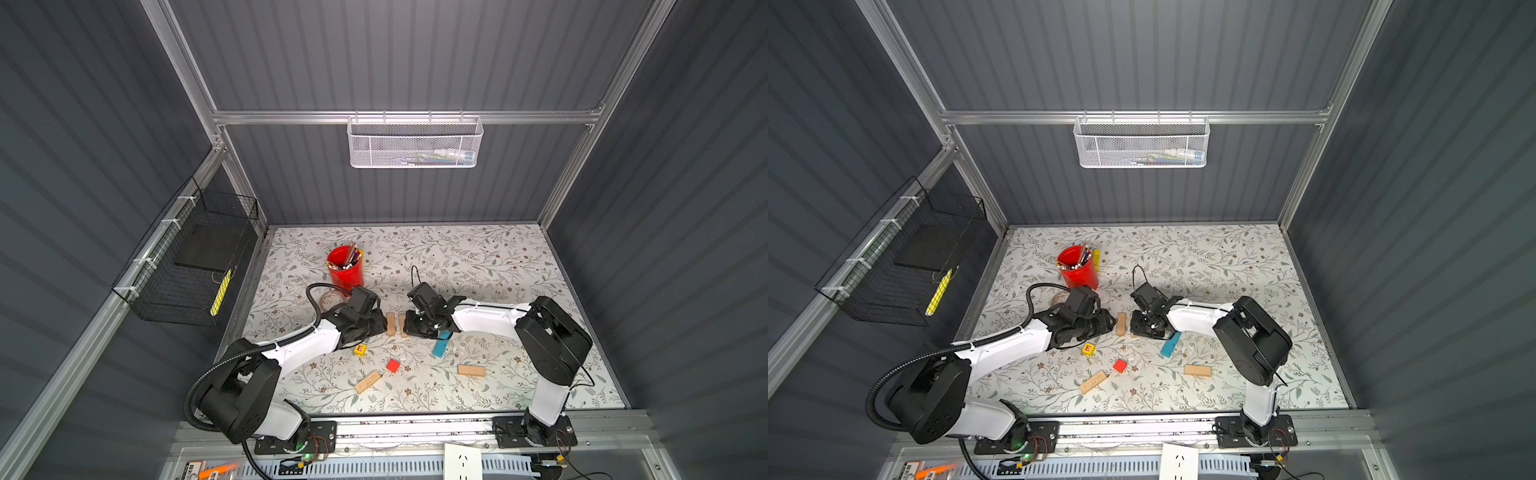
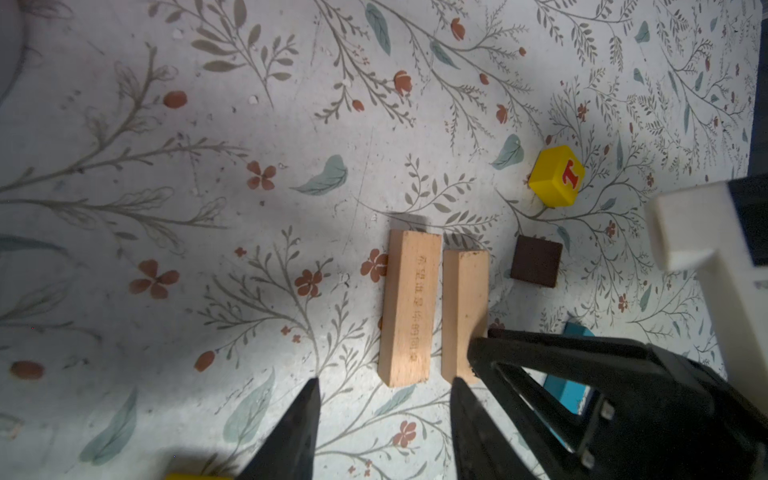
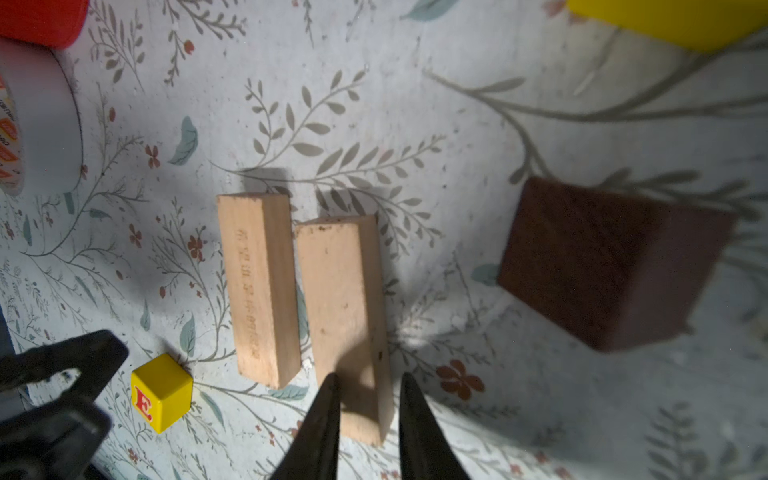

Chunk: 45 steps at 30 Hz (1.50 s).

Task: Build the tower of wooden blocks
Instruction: 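Lower the plain block beside the printed block with the right gripper, then press the plain block against the printed block with the right gripper while the left hovers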

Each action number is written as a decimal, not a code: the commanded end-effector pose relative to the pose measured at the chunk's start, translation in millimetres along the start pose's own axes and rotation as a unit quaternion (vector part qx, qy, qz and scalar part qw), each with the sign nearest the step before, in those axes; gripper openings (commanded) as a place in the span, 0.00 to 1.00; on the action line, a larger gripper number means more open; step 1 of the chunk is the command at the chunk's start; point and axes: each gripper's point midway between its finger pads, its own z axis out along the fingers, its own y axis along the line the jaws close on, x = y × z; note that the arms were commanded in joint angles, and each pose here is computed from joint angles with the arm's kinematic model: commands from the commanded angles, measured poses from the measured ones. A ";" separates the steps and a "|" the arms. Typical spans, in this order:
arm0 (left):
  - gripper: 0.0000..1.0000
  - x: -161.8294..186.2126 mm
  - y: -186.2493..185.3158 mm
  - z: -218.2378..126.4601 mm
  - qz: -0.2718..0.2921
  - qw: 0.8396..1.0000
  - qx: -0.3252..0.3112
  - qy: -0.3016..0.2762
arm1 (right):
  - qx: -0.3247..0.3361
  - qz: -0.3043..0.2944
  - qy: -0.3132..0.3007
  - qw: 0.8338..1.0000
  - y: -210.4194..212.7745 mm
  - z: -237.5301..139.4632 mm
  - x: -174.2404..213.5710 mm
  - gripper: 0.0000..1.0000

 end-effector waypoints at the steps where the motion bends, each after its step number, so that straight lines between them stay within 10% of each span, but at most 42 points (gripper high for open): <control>1: 0.49 -2.2 -3.0 3.6 -0.001 1.000 0.007 0.006 | 0.008 0.005 0.007 1.000 -8.0 8.0 1.9 0.25; 45: 0.27 5.0 -12.9 34.0 0.011 0.998 0.033 0.045 | -0.003 -0.006 0.017 1.000 -3.8 11.8 0.4 0.14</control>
